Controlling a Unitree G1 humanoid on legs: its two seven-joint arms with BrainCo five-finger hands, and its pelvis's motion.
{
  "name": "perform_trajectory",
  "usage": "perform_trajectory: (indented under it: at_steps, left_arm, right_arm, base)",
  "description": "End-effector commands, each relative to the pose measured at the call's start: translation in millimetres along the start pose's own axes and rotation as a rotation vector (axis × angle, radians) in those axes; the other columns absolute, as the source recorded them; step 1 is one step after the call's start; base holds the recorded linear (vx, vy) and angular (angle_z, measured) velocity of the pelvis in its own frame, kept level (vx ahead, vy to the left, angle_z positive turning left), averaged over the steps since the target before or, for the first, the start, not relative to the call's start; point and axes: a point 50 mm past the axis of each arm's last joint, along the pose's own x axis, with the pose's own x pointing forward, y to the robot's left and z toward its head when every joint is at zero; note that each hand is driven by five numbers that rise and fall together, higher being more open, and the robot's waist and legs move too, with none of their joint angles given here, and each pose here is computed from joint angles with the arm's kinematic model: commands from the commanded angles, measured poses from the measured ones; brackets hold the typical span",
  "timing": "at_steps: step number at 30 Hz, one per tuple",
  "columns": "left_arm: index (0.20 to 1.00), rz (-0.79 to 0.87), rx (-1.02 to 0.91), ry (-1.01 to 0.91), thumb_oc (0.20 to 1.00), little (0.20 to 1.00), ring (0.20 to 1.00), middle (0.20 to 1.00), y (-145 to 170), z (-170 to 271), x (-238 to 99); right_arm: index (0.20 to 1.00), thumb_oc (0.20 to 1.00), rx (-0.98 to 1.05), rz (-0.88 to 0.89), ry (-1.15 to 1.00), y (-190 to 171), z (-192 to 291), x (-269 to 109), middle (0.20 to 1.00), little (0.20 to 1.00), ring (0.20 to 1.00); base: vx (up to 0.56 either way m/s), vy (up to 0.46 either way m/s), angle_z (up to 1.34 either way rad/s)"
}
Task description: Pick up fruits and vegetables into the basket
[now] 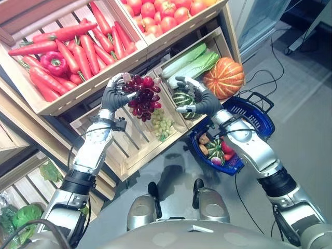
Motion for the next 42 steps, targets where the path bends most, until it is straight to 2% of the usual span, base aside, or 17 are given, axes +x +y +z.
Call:
perform_trajectory:
  at_steps: [1, 11, 22, 30, 34, 42]
  left_arm:
    - [0.200, -0.060, -0.082, -0.155, 0.200, 0.200, 0.200, 0.200, -1, 35, 4]
    - [0.200, -0.144, -0.148, -0.243, 0.200, 0.200, 0.200, 0.200, -17, 66, 15]
    - [0.200, -0.180, -0.364, -0.283, 0.200, 0.200, 0.200, 0.200, -22, 88, 16]
    - [0.200, -0.221, -0.524, -0.287, 0.200, 0.200, 0.200, 0.200, -32, 99, 14]
    - [0.200, -0.191, -0.603, -0.316, 0.200, 0.200, 0.200, 0.200, -33, 105, 15]
    - [0.200, -0.132, -0.591, -0.369, 0.200, 0.200, 0.200, 0.200, -25, 112, 13]
  right_arm:
    - [1.000, 1.000, 0.144, 0.131, -0.146, 31, 30, 13, 1.000, 1.000, 1.000]
    - [1.000, 1.000, 0.162, 0.213, -0.128, 53, 37, 27, 1.000, 1.000, 1.000]
    - [1.000, 1.000, 0.137, 0.143, -0.140, 55, 41, 30, 1.000, 1.000, 1.000]
    - [1.000, 1.000, 0.214, 0.094, -0.229, 55, 53, 32, 1.000, 1.000, 1.000]
    - [1.000, 1.000, 0.259, 0.105, -0.239, 62, 58, 33, 1.000, 1.000, 1.000]
    - [1.000, 1.000, 0.350, 0.032, -0.301, 56, 65, 28, 1.000, 1.000, 1.000]
  base:
    - [0.03, 0.017, 0.10]
    - [0.00, 0.012, 0.06]
    - [0.00, 0.004, 0.00]
    - [0.00, 0.004, -0.02]
    - [0.00, 0.000, 0.00]
    - [0.00, 0.000, 0.00]
